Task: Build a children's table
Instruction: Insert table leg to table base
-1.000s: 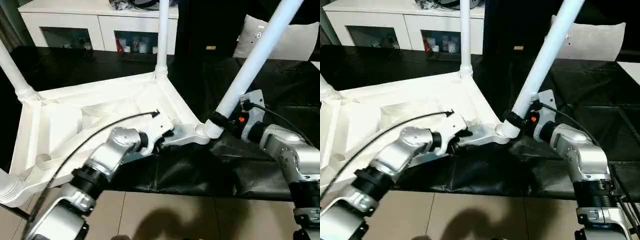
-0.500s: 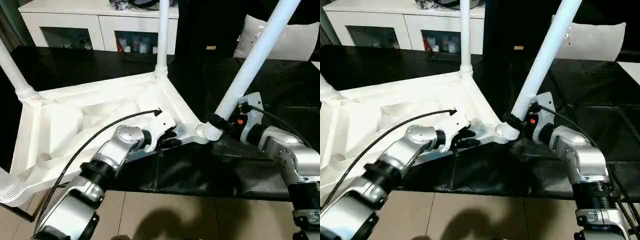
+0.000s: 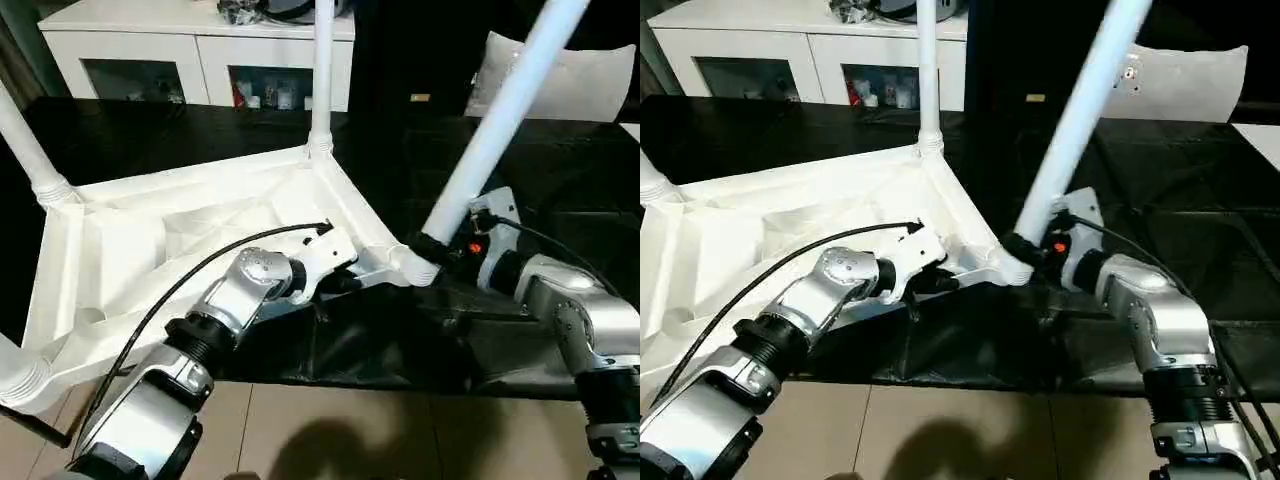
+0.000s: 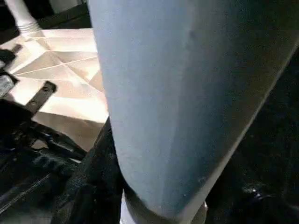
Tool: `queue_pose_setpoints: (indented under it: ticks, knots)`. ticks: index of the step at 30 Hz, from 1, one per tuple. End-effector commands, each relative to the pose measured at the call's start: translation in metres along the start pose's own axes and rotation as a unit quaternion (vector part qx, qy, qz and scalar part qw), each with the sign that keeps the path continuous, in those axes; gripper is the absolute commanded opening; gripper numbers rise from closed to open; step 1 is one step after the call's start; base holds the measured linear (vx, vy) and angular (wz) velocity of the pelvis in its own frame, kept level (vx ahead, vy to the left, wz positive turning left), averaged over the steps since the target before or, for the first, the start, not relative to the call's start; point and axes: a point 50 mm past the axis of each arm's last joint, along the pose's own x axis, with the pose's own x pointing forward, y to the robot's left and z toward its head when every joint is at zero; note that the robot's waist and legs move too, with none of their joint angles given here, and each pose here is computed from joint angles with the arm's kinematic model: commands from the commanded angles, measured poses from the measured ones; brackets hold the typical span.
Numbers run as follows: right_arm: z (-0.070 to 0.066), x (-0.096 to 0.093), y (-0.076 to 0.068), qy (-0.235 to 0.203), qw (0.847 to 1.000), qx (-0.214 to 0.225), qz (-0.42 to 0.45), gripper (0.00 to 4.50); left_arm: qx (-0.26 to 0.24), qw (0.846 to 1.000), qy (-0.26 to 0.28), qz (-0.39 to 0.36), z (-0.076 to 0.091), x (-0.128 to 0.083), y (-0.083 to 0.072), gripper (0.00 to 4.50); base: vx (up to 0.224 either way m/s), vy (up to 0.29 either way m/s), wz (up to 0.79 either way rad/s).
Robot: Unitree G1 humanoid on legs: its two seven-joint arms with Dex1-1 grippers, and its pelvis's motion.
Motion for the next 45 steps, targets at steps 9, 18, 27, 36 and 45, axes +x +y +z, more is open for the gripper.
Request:
queue_pose_setpoints:
  ticks: [9, 18, 27, 36, 45]
  knots:
    - [0.011, 0.008, 0.013, 0.034, 0.994, -0.05, 0.087, 1.89, 0.057, 0.993, 0.031, -0.101, -0.024, -0.021, -0.015, 0.0, 0.0, 0.0, 0.0]
    - [-0.001, 0.018, 0.017, 0.084, 0.987, -0.058, 0.123, 1.89, 0.065, 0.989, 0.041, -0.124, -0.03, -0.03, -0.019, 0.0, 0.0, 0.0, 0.0]
    - [-0.008, 0.023, 0.011, 0.099, 0.986, -0.042, 0.132, 1.89, 0.07, 0.987, 0.041, -0.14, -0.031, -0.037, -0.02, 0.0, 0.0, 0.0, 0.0]
    - [-0.015, 0.027, 0.008, 0.061, 0.989, 0.02, 0.136, 1.89, 0.064, 0.989, 0.036, -0.129, -0.031, -0.035, -0.02, 0.0, 0.0, 0.0, 0.0]
    - [-0.047, 0.011, 0.004, 0.019, 0.989, 0.104, 0.105, 1.88, 0.041, 0.995, 0.025, -0.088, -0.033, -0.031, -0.016, 0.0, 0.0, 0.0, 0.0]
